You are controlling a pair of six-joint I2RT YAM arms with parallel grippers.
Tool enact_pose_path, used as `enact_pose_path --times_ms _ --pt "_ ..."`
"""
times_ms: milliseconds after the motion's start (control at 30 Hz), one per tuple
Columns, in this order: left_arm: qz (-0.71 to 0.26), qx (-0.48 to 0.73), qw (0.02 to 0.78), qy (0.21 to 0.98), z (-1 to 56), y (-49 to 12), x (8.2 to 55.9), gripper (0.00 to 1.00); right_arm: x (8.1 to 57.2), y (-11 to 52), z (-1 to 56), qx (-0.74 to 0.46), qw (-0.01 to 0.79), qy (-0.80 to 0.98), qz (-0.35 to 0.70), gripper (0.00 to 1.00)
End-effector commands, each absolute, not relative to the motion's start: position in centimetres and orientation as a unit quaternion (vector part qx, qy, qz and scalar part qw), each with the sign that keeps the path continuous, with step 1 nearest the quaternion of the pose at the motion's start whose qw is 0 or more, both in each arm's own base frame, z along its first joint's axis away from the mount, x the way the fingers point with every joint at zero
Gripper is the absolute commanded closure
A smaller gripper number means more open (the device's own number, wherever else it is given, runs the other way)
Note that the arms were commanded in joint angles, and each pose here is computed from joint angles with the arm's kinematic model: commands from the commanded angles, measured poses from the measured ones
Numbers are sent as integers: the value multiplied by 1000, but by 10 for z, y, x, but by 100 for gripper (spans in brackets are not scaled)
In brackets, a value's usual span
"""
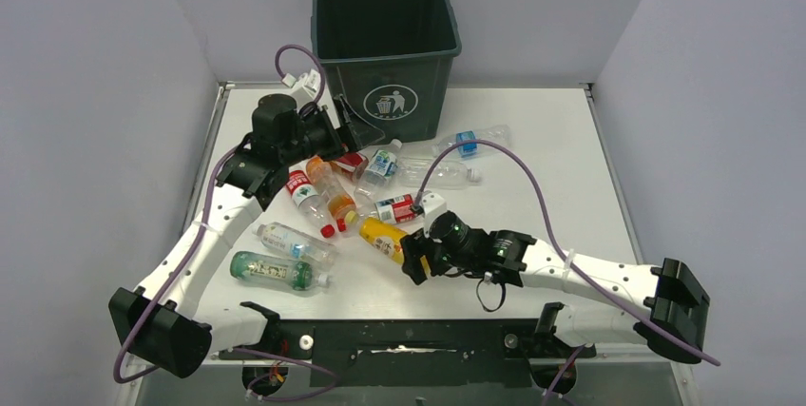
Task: Put the plastic bottles in the bin
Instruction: Pick up the plastic bottle at the center of the board, then place the plastic bottle in the trash bin.
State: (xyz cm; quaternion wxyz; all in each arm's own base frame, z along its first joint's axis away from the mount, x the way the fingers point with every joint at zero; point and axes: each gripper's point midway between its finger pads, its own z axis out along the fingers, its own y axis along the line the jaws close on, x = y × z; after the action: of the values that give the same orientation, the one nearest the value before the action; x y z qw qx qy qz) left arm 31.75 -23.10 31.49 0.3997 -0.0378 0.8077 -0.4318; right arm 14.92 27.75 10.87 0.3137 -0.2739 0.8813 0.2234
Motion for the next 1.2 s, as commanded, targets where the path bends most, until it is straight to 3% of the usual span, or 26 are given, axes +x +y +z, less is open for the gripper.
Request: enact_pose_path --times_ms 0,600,1167 --pt "-459 -22 423 781 341 -238 319 15 162 278 147 -246 364 868 230 43" --pt "-494 -30 402 771 339 -248 317 15 206 254 197 -145 451 865 167 43" --pt "-514 -34 381 768 329 -265 308 15 222 252 232 -113 488 848 171 43"
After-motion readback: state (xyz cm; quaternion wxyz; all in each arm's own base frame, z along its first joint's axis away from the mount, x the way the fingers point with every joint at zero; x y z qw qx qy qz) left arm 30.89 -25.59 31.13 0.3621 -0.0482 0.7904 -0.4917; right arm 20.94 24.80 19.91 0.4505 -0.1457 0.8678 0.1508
